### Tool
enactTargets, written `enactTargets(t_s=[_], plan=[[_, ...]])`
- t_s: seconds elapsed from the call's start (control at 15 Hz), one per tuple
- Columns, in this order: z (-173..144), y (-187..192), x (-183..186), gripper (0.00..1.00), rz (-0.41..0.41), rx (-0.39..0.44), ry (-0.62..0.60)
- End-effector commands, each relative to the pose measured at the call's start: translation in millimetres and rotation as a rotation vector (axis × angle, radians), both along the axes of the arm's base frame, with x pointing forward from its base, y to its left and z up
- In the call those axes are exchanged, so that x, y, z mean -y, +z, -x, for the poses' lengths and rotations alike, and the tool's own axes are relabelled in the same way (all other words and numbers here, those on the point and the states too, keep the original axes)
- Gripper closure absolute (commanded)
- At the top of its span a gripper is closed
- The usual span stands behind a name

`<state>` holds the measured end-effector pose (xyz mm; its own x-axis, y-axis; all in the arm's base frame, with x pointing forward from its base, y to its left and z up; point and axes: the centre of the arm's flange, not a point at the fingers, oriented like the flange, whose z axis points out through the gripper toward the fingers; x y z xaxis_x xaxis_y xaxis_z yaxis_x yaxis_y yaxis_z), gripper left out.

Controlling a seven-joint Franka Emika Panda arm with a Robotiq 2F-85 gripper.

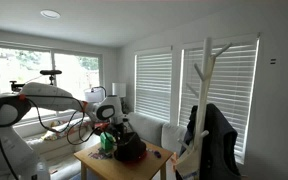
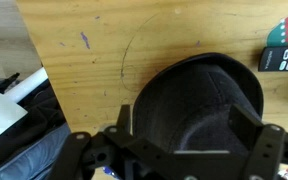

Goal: Put the hats on the coat rack

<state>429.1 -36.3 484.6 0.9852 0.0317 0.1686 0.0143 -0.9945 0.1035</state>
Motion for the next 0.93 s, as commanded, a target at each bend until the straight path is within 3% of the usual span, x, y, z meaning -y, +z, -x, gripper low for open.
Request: enactTargets(t_s=[0.0,0.33,0.67,0.87], plan=[[0,0,0,0.0,0.0,0.0,0.0],[-7,-1,11,0.0,0.0,0.036,-0.027],[-27,10,32,0.0,-0.06,0.186,-0.046],[-38,13,36,0.0,-0.128,0.236,-0.071]])
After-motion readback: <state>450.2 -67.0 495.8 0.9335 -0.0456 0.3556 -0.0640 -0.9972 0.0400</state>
